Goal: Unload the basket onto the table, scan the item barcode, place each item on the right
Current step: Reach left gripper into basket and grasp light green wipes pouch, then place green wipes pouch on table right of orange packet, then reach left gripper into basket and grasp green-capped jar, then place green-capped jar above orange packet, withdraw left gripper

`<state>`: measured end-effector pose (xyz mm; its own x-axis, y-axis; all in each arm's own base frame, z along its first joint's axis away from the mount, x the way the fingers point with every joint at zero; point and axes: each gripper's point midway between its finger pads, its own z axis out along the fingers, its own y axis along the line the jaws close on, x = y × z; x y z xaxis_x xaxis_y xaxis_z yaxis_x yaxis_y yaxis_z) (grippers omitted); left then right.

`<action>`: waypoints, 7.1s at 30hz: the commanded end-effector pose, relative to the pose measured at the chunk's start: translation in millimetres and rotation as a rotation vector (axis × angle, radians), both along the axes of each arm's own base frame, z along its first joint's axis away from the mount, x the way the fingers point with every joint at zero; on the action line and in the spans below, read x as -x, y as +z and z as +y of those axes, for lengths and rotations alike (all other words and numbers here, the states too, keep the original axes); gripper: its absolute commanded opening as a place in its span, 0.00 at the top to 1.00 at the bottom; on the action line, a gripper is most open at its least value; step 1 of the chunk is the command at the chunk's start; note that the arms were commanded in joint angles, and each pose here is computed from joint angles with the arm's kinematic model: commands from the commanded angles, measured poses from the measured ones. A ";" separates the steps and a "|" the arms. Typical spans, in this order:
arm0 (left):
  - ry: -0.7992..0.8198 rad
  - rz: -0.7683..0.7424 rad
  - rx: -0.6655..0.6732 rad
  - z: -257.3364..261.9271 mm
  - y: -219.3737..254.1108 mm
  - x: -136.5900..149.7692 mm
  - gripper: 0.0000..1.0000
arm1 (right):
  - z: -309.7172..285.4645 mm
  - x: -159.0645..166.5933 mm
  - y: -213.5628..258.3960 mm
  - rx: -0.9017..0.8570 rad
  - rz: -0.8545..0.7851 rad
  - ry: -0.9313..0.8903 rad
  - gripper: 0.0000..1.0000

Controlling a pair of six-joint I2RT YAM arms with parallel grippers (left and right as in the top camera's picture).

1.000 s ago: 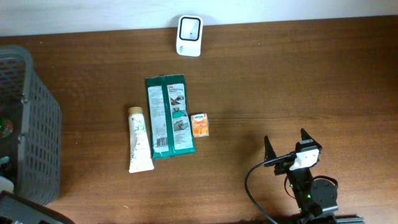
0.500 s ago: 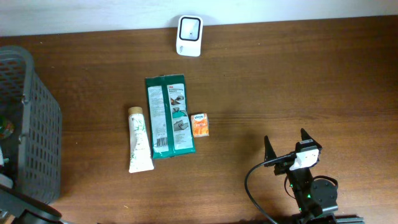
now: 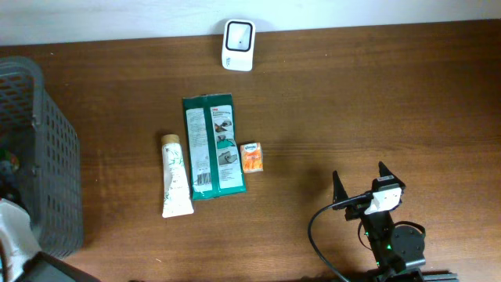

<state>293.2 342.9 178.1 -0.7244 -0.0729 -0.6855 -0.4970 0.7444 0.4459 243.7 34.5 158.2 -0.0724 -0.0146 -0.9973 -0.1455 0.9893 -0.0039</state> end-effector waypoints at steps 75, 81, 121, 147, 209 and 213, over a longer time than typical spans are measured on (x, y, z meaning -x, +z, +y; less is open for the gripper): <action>-0.030 -0.537 0.270 -150.9 216.0 -66.9 0.02 | -0.4 0.1 -2.1 0.006 0.002 0.000 0.02; 0.267 -0.470 0.333 -58.9 154.1 -40.6 0.01 | -0.4 0.1 -2.1 0.006 0.002 0.000 0.02; 0.431 -0.014 0.262 49.9 -78.6 -75.4 0.09 | -0.4 0.1 -2.1 0.006 0.002 0.000 0.02; 0.050 -0.560 0.185 -30.7 180.7 -88.6 0.62 | -0.4 0.1 -2.1 0.006 0.002 0.000 0.02; -0.667 0.103 0.559 -465.7 32.1 -152.7 0.02 | -0.4 0.1 -2.1 0.006 0.002 0.000 0.02; -0.735 0.224 0.559 -420.8 21.5 -140.3 0.01 | -0.4 0.1 -2.1 0.006 0.002 0.000 0.02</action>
<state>436.4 -92.1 200.4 -0.8339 0.0864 -0.5452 0.1236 0.9918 -0.0319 243.7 34.5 158.2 -0.0724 -0.0142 -0.9973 -0.1455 0.9894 -0.0035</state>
